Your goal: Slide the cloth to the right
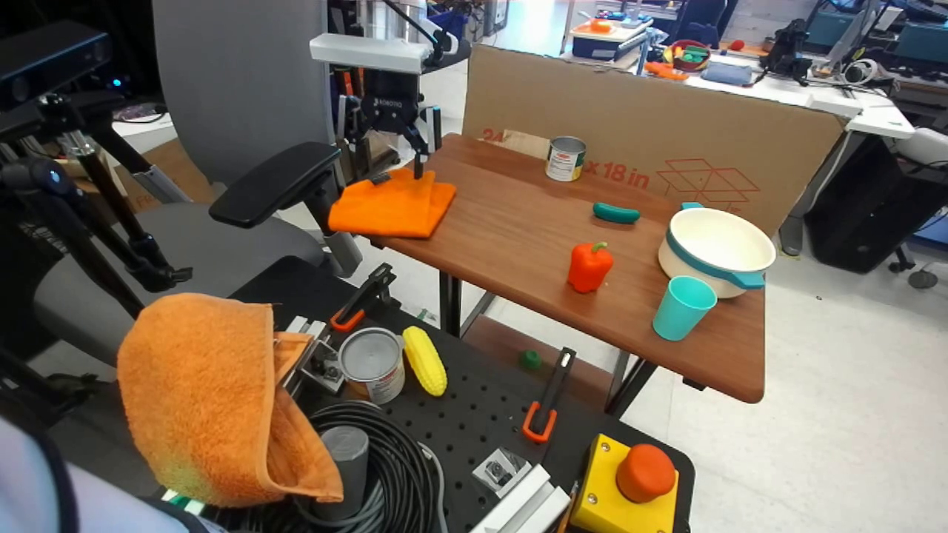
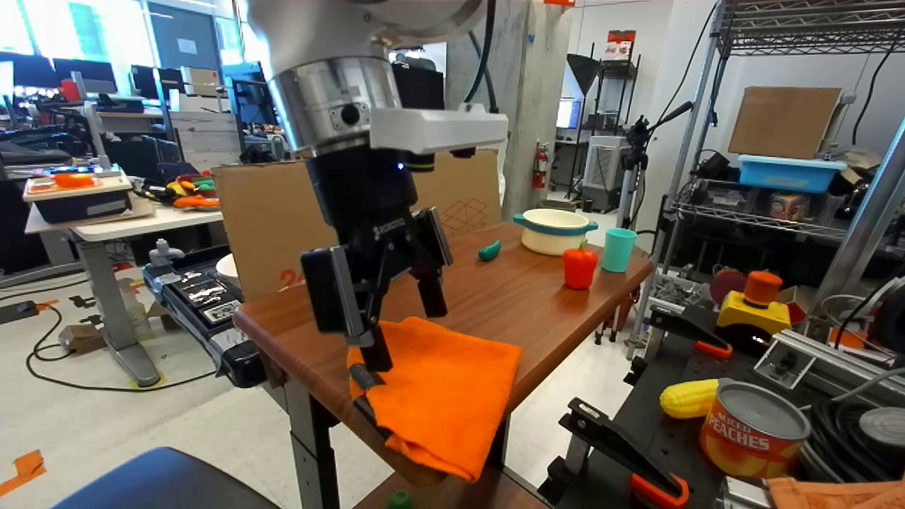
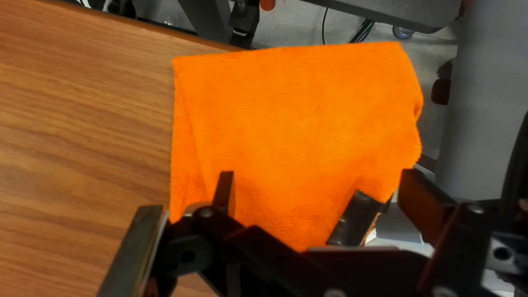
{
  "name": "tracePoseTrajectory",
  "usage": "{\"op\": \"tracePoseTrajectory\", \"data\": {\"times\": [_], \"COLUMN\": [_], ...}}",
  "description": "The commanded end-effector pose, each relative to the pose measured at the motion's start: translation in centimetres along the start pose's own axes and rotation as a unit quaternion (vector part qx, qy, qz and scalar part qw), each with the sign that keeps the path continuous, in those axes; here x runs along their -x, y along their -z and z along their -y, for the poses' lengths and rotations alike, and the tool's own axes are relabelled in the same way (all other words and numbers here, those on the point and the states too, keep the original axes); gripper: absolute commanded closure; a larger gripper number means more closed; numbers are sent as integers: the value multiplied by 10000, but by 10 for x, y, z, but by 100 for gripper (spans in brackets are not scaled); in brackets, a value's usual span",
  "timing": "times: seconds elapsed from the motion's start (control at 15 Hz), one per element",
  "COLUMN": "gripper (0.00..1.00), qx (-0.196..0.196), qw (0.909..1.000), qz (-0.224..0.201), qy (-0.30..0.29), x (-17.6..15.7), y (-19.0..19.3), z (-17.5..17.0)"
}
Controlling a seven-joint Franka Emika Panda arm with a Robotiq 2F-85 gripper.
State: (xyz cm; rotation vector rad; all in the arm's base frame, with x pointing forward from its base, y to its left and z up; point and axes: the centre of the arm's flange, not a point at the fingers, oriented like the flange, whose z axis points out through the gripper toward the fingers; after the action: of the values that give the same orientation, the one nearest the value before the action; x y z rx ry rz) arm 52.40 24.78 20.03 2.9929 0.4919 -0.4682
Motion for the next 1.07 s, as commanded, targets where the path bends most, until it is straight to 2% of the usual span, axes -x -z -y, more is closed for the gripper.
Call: {"op": "tracePoseTrajectory", "data": {"times": [0.0,0.33,0.6,0.73,1.0], "gripper": [0,0,0,0,0], "qx": [-24,-179,-93,-121,-89], "qw": [9997,9987,9962,9937,9892], "qz": [225,459,607,656,444], "qy": [104,-146,-621,-896,-1391], "x": [-17,-29,-47,-50,-43], "y": [-8,-33,-60,-59,-42], "z": [4,-15,-53,-73,-119]}}
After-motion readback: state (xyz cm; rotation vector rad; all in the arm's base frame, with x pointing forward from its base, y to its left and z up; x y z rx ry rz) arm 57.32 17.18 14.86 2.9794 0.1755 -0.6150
